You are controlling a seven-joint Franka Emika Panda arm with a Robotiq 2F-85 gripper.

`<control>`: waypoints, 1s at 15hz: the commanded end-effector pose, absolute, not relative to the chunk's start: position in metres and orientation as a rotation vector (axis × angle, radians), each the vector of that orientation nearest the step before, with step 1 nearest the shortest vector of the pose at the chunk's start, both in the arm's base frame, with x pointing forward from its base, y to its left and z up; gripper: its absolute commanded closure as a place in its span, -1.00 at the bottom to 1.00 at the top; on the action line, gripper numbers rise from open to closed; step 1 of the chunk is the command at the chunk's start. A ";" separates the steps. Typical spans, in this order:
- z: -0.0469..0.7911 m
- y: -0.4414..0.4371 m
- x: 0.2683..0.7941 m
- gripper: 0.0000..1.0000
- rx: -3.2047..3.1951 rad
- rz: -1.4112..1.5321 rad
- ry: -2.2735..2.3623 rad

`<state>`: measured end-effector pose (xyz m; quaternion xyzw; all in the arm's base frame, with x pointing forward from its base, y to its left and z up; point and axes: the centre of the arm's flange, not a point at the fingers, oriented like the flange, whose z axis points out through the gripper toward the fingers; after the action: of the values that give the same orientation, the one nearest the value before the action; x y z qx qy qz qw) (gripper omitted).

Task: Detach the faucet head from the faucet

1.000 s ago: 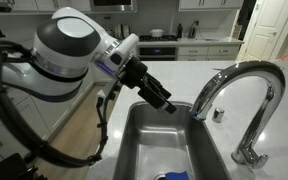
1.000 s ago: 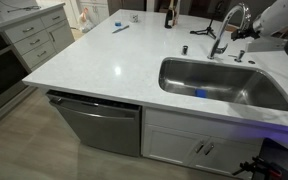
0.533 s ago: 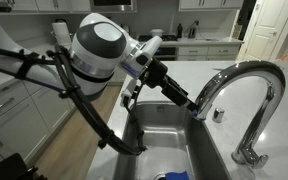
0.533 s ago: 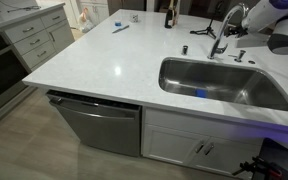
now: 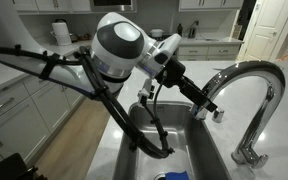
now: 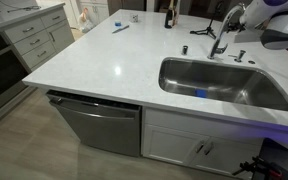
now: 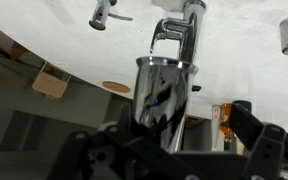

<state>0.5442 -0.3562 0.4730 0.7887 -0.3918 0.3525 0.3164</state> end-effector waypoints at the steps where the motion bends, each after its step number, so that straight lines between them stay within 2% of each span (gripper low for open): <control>1: 0.479 -0.369 0.559 -1.00 2.066 0.930 -1.014; 3: 0.479 -0.370 0.560 -0.47 2.066 0.932 -1.013; 11: 0.483 -0.358 0.552 0.75 2.106 0.876 -1.036; 13: 0.481 -0.348 0.551 0.96 2.129 0.872 -1.019; 14: 0.477 -0.343 0.551 0.90 2.144 0.865 -1.006; 15: 0.472 -0.339 0.551 0.92 2.151 0.857 -0.996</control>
<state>0.5484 -0.3624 0.4790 0.7961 -0.3944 0.3337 0.3152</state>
